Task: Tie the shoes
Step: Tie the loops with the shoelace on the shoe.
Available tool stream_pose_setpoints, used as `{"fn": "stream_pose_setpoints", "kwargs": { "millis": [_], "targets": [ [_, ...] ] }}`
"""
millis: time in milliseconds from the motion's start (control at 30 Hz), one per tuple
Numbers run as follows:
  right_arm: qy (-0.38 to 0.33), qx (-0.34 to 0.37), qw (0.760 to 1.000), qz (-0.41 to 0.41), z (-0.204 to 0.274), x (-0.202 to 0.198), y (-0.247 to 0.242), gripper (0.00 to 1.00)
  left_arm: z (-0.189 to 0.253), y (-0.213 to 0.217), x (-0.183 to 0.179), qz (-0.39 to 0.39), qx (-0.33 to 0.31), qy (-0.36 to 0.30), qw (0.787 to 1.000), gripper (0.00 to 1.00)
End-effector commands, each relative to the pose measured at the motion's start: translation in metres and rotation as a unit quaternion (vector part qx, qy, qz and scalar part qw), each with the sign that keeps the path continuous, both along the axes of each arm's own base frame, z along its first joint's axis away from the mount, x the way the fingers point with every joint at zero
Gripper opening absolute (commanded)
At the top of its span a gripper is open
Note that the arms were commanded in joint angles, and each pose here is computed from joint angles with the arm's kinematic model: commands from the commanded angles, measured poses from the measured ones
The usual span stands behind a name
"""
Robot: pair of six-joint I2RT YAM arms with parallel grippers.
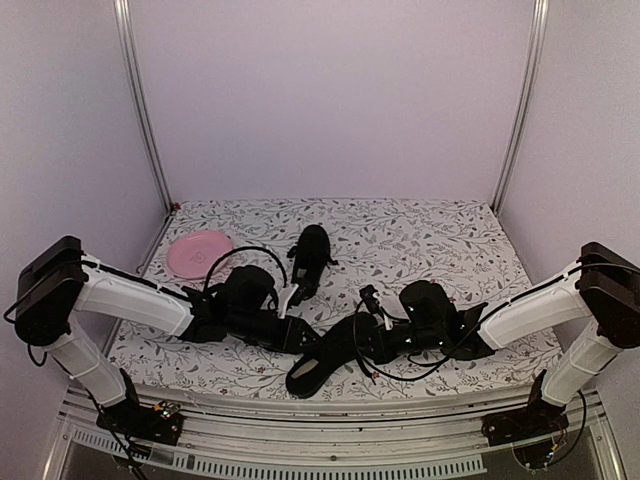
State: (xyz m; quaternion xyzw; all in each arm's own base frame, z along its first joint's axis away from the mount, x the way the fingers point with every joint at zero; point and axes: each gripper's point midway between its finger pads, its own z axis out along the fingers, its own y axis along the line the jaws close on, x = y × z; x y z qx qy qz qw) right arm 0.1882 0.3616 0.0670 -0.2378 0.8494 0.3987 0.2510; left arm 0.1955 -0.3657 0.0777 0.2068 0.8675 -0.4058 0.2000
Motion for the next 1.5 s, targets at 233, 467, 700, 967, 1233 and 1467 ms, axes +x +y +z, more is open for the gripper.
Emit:
{"fn": "stream_pose_setpoints", "kwargs": {
  "millis": [233, 467, 700, 967, 1233, 1467],
  "targets": [
    [0.042, -0.015, 0.998, -0.054, -0.023, 0.005, -0.006, 0.02, -0.007, -0.008, -0.019, -0.037, -0.051, 0.047, 0.997, 0.19],
    [0.027, -0.021, 0.995, -0.091, -0.026, 0.024, -0.004, 0.02, -0.004, -0.022, -0.034, -0.041, -0.08, 0.057, 0.994, 0.13],
    [0.01, -0.024, 0.995, -0.101, -0.026, 0.038, -0.002, 0.02, 0.008, -0.024, -0.034, -0.019, -0.11, 0.058, 0.992, 0.09],
    [-0.007, -0.018, 0.996, -0.086, -0.018, 0.043, 0.001, 0.02, -0.002, -0.016, -0.03, 0.012, -0.098, 0.07, 0.993, 0.15],
    [-0.006, -0.012, 0.998, -0.059, -0.015, 0.032, 0.002, 0.02, 0.009, 0.0, -0.005, 0.052, -0.097, 0.042, 0.993, 0.4],
    [-0.006, -0.008, 0.999, -0.051, -0.014, 0.029, 0.002, 0.02, 0.007, -0.003, -0.001, 0.046, -0.085, 0.04, 0.995, 0.32]
  ]
}}
